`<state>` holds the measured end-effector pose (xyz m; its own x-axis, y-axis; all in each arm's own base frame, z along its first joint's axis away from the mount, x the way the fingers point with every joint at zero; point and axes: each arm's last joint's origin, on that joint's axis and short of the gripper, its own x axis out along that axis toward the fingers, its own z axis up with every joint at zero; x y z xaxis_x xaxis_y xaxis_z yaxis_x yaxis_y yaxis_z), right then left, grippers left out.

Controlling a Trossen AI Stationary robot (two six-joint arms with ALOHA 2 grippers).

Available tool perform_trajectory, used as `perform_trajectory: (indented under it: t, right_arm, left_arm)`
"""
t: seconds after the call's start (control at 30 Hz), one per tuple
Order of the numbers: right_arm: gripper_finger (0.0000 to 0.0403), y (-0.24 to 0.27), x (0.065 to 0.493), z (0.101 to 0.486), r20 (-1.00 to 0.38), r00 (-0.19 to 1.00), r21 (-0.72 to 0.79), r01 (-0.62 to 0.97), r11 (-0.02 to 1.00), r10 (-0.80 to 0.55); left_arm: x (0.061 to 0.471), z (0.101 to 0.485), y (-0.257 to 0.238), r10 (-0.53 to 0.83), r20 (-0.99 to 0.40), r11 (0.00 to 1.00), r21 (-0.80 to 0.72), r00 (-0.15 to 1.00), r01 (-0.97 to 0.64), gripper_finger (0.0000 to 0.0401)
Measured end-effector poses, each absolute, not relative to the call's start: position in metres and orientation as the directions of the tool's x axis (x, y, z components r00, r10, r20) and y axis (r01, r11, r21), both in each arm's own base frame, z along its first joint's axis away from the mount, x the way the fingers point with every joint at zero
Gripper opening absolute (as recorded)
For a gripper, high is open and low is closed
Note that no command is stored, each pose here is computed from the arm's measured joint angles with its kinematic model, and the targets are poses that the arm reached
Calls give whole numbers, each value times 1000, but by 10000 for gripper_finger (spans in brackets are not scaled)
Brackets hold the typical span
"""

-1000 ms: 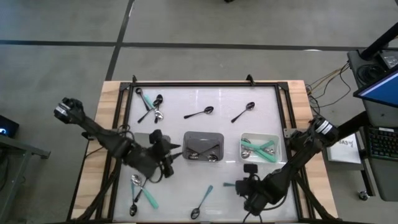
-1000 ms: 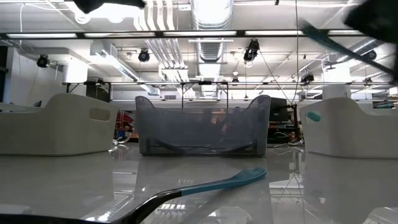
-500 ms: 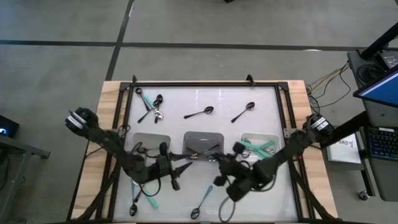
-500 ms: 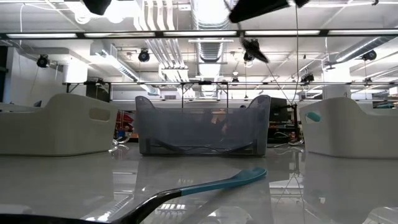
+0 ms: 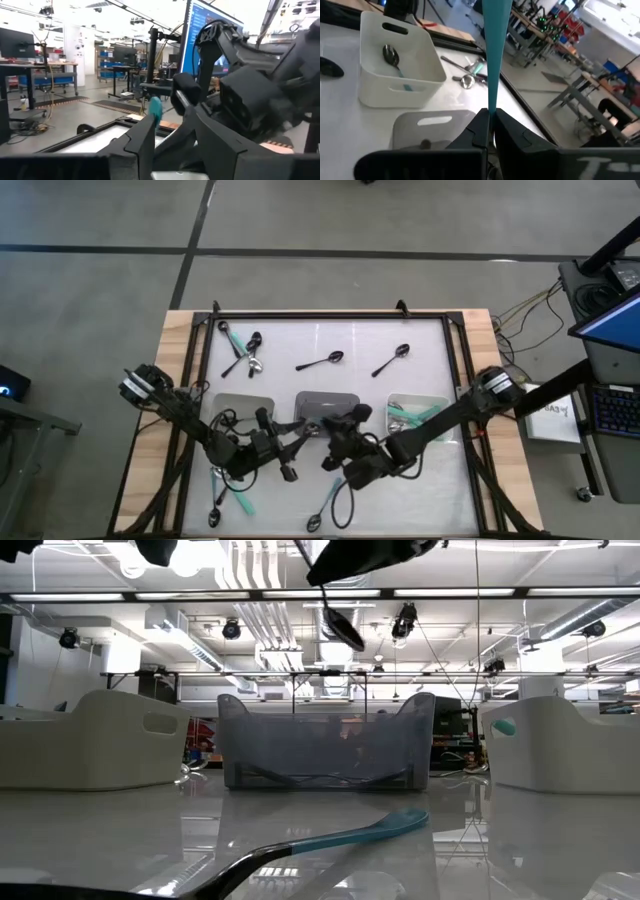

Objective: Sort silverware by color (type)
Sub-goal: Put the blue spoon into the gray bin

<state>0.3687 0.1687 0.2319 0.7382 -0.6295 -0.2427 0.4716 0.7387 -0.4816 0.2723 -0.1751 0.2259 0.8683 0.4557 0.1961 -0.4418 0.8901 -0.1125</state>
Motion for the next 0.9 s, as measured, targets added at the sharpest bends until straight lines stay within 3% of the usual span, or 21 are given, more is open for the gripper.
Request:
perform_trajectory:
  t: [0.33,0.6,0.9]
  right_arm:
    - [9,178,386,230,-192,732,-568,460,683,-653]
    - [9,178,386,232,-187,731,-563,467,682,-656]
    - [23,179,386,232,-208,751,-563,432,704,-627]
  left_arm:
    - [274,228,-172,492,189,871,-129,850,-475,113]
    - [275,229,-172,490,191,872,-110,850,-478,13]
    - [274,231,-171,500,188,866,-106,845,-489,1]
